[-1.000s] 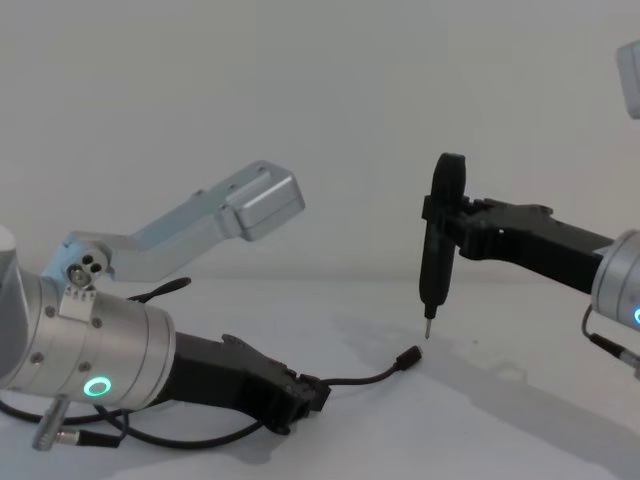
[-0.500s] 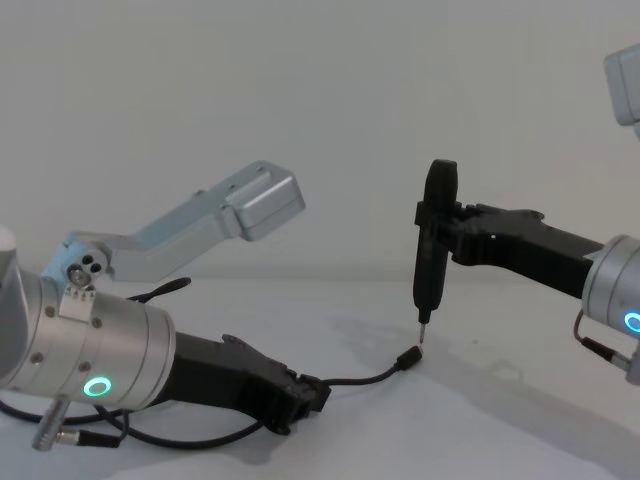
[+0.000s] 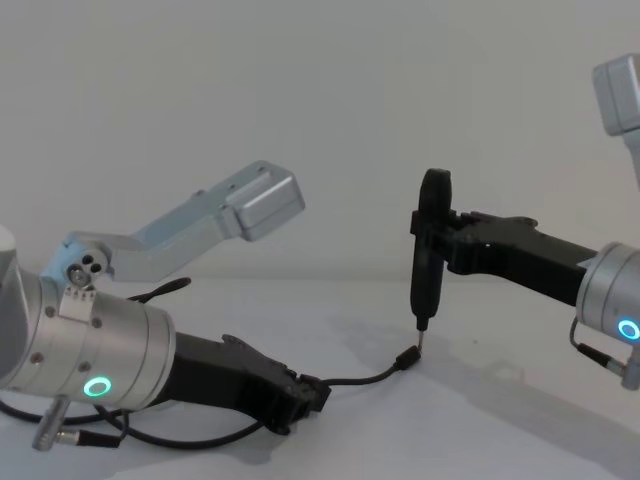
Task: Pick up the data cable with the one hand.
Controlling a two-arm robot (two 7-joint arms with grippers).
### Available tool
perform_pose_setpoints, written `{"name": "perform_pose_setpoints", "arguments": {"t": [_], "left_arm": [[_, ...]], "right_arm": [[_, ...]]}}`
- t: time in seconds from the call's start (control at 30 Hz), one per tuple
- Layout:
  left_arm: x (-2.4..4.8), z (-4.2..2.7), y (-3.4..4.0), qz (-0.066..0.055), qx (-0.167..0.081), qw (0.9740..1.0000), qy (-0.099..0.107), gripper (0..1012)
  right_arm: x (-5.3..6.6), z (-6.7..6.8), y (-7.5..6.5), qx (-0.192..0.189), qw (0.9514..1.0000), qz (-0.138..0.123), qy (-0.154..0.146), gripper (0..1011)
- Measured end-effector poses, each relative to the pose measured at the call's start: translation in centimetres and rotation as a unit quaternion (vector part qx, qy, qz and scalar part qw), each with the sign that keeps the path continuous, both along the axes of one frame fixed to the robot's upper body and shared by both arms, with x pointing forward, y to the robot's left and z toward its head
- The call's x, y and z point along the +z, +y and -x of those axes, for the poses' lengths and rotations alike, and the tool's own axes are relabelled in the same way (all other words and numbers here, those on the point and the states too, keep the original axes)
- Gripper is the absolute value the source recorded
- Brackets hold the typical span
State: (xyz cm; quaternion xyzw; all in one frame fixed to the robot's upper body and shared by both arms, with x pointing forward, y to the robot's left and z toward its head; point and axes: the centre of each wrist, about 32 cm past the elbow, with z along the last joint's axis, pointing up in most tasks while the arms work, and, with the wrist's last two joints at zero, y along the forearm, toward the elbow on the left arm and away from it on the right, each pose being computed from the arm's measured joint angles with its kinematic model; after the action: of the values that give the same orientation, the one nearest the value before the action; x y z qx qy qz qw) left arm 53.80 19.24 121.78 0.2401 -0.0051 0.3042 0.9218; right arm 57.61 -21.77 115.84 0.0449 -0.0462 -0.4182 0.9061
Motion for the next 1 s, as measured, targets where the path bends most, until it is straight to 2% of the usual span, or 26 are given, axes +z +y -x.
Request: {"name": "perform_pose_setpoints", "arguments": {"t": [1.0], "left_arm": [[0.0,0.0,0.0,0.0,0.0,1.0,0.0,42]], "right_arm": [[-0.19,-0.18,0.03,0.002,1.0,0.005,-0.001,275]]}}
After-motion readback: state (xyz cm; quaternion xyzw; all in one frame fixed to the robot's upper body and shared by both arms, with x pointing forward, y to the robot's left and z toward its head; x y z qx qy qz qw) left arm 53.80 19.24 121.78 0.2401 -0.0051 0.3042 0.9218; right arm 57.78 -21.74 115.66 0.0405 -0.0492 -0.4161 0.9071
